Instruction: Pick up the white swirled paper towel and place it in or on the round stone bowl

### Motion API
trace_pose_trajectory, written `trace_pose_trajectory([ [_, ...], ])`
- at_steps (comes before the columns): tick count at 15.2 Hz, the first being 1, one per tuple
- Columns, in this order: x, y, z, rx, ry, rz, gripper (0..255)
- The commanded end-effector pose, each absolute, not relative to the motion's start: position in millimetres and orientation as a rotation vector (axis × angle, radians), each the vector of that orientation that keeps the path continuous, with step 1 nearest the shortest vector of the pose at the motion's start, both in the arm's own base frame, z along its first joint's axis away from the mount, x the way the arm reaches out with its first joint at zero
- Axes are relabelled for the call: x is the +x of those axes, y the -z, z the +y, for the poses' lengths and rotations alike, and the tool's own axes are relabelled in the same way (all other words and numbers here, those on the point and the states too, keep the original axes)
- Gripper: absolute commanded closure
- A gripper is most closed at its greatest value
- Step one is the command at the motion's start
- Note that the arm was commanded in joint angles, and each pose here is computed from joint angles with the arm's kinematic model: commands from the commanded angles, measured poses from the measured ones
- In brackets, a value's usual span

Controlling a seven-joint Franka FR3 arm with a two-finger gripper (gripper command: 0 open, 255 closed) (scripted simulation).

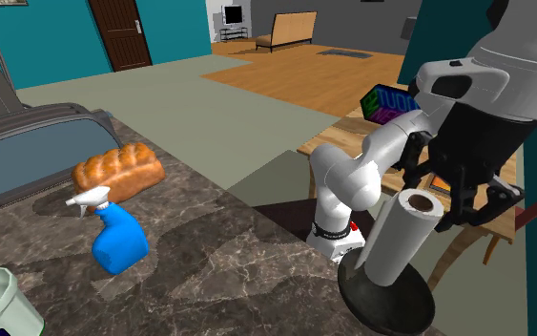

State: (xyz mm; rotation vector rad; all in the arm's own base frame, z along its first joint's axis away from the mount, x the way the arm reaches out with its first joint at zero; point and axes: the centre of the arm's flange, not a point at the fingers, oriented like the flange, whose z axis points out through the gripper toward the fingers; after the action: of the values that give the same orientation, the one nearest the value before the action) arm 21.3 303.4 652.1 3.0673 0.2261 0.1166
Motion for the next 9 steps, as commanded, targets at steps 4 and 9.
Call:
trace_pose_trajectory([
  [4,21.3,-651.3,303.3,3.067,-0.117,0.226,255],
  [9,21.3,-651.3,303.3,3.067,-0.117,0.226,0],
])
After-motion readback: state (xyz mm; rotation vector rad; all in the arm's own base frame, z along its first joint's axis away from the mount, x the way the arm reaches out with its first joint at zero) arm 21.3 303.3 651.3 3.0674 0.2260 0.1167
